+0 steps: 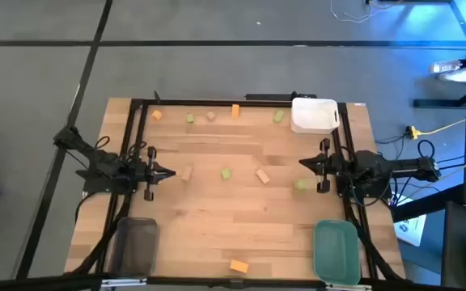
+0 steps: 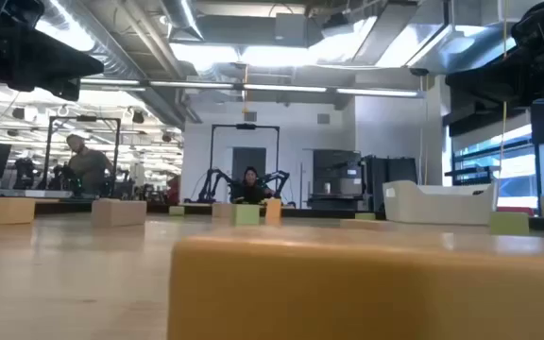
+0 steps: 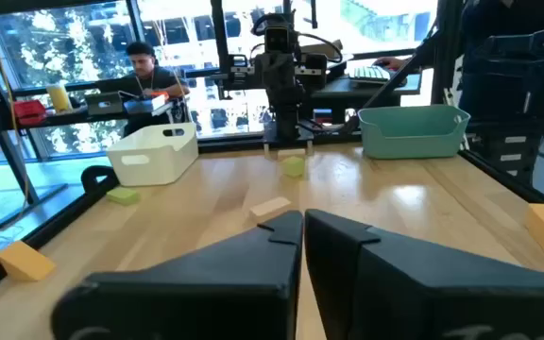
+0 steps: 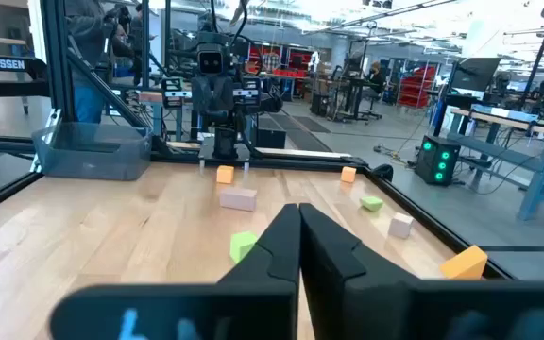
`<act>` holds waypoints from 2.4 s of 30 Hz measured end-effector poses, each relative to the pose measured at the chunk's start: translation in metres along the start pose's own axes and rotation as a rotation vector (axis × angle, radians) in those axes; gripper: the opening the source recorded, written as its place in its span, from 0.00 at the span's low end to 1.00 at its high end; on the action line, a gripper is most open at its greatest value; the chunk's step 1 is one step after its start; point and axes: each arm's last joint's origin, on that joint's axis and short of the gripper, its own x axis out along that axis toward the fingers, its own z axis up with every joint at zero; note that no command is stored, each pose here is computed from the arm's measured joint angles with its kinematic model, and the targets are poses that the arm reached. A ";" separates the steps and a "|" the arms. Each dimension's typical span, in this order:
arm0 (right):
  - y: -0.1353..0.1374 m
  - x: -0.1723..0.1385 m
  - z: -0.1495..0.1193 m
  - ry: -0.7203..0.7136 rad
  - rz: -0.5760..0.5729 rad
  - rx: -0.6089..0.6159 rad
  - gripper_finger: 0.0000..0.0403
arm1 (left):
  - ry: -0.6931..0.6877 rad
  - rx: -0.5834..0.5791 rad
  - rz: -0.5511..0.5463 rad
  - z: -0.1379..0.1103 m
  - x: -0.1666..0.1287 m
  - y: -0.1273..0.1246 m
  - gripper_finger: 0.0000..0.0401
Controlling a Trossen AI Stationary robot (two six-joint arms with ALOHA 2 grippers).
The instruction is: Sort & place blocks by color
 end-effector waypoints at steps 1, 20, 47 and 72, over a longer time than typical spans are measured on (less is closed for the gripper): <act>0.000 0.000 0.000 0.000 0.000 0.000 0.01 | 0.000 0.000 0.000 0.000 0.000 0.000 0.03; 0.000 0.000 0.000 0.000 0.000 0.000 0.01 | 0.000 0.000 0.000 0.000 0.000 0.000 0.03; 0.000 0.000 0.003 -0.028 -0.003 0.031 0.01 | 0.001 0.000 0.000 0.000 0.000 0.000 0.06; -0.012 0.071 0.191 0.618 -0.282 0.175 0.00 | 0.001 0.000 0.000 0.000 0.000 0.000 0.02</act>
